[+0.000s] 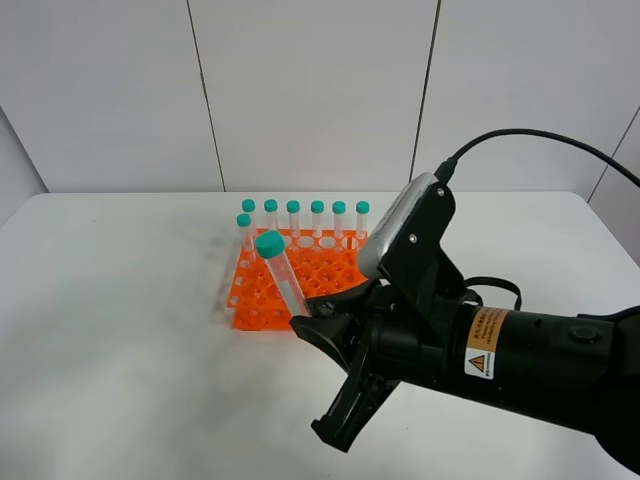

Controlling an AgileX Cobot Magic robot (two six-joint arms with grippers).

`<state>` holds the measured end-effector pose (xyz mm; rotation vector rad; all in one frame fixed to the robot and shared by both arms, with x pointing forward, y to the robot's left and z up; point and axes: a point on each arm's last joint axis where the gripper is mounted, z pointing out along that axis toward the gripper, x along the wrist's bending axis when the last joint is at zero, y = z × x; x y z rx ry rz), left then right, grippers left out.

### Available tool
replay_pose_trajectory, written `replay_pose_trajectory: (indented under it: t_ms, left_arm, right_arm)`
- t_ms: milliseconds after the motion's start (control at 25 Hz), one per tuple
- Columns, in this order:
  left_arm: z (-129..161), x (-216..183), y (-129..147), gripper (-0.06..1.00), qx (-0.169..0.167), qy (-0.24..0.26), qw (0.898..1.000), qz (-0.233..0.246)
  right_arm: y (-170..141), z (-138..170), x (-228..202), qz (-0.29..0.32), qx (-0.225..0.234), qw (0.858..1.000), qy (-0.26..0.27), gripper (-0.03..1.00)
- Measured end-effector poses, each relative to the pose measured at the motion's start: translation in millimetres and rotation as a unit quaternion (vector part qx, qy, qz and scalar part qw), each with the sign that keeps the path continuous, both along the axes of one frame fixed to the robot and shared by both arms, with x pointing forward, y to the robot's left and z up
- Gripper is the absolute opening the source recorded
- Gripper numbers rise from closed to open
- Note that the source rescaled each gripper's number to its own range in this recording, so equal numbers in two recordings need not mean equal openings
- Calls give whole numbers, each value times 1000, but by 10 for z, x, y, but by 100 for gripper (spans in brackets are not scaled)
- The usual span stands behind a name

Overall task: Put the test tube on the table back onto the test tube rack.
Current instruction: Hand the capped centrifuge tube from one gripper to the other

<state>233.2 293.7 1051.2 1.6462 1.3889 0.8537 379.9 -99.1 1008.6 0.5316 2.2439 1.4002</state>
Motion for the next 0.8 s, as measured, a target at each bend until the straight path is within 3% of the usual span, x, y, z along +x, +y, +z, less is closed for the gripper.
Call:
replay_pose_trajectory:
  t_ms: [160, 400, 600, 800]
  left_arm:
    - [0, -1, 1, 100, 3, 0, 1000, -8]
    - [0, -12, 9, 100, 2, -1, 995, -99]
    - [0, -16, 12, 100, 4, -1, 991, -133]
    - [51, -54, -51, 100, 38, -32, 980, -195]
  right_arm:
    - [0, 0, 0, 0, 0, 1000, 0, 1]
    - [0, 0, 0, 0, 0, 1000, 0, 1]
    - [-1, 0, 1, -1, 1, 1000, 2, 1]
    - [-1, 0, 1, -2, 1, 1000, 2, 1]
